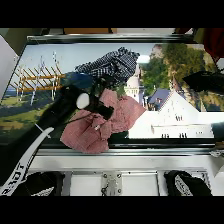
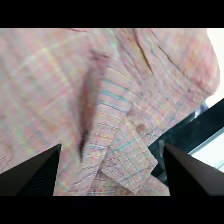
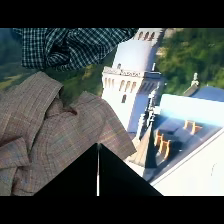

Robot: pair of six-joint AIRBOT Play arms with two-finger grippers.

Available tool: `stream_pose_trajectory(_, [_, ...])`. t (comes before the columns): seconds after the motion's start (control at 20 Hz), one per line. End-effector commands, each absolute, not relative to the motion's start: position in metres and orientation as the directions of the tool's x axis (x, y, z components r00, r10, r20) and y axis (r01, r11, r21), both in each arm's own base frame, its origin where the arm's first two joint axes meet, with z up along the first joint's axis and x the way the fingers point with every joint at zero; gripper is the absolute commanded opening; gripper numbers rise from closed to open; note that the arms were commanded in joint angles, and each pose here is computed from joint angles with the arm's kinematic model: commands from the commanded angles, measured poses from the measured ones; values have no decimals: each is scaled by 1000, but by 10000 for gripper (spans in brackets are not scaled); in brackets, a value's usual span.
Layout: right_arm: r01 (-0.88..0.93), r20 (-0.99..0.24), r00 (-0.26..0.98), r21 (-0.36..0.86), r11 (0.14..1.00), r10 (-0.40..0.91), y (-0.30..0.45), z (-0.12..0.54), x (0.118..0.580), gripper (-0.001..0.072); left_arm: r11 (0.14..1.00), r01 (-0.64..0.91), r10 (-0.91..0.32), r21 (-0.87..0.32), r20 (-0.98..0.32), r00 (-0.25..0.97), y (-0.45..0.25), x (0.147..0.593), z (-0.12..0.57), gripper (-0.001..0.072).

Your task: Fold the clothes and pants, and hang the long-sleeved shirts on hangers.

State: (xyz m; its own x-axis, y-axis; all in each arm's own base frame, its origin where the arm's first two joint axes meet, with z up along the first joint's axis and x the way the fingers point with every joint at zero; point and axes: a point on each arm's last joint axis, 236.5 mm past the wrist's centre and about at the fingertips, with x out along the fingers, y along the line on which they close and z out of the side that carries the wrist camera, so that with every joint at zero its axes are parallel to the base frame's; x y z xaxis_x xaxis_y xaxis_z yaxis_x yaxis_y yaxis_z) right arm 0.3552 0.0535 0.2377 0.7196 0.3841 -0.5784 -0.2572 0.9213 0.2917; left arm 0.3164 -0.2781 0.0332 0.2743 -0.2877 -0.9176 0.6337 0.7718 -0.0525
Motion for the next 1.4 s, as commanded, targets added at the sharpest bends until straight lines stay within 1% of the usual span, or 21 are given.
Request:
stream_pose_trajectory(0.0, [-253,-590,710,295,922,383,54,235,353,12,633,746,-168,207,-904,394,-293,312,27,674])
stream_pose_trajectory(0.1, [-258,-604,694,299,919,392,56,232,349,12,622,753,-160,216,-906,392,-301,317,10,675])
stream_pose_trajectory(0.25, [-266,-627,667,304,915,402,58,226,343,13,643,736,-88,211,-935,345,-289,331,-32,675])
stream_pose_trajectory(0.35, [-265,-639,657,301,916,400,58,223,341,13,693,695,-43,191,-952,304,-273,338,-52,674])
stream_pose_trajectory(0.4, [-265,-647,650,298,917,398,58,220,340,13,722,671,-43,169,-957,287,-268,340,-55,671])
stream_pose_trajectory(0.45, [-269,-655,641,296,917,400,60,215,339,13,757,638,-54,142,-959,278,-264,344,-54,432])
stream_pose_trajectory(0.5, [-276,-665,628,295,915,404,64,210,338,12,781,614,-76,116,-958,277,-261,348,-48,150])
stream_pose_trajectory(0.55, [-290,-677,611,291,912,411,70,204,336,12,807,583,-105,89,-951,290,-257,356,-36,12])
stream_pose_trajectory(0.7, [-344,-724,548,262,902,419,95,184,330,11,874,485,-168,32,-917,363,-230,379,12,13])
stream_pose_trajectory(0.8, [-373,-745,509,260,891,431,122,171,332,12,916,398,-220,-49,-890,399,-207,389,42,12])
stream_pose_trajectory(0.95, [-460,-757,429,286,841,493,195,143,338,12,933,296,-318,-206,-855,410,-179,398,68,13])
stream_pose_trajectory(1.05, [-513,-764,366,312,800,532,252,114,339,13,929,230,-359,-289,-854,377,-163,397,69,12])
stream_pose_trajectory(1.1, [-544,-767,334,318,777,548,278,97,337,39,927,205,-370,-314,-854,365,-157,396,65,12])
stream_pose_trajectory(1.15, [-564,-769,301,333,755,564,306,77,335,281,925,185,-379,-333,-858,347,-153,393,56,12])
stream_pose_trajectory(1.2, [-575,-768,284,342,743,574,326,59,335,562,928,172,-370,-330,-867,333,-148,390,48,12])
stream_pose_trajectory(1.25, [-576,-767,278,349,739,579,343,43,337,609,931,158,-364,-330,-875,318,-144,386,39,12])
stream_pose_trajectory(1.35, [-581,-785,245,351,734,570,367,16,339,604,933,146,-358,-328,-886,294,-141,380,28,12])
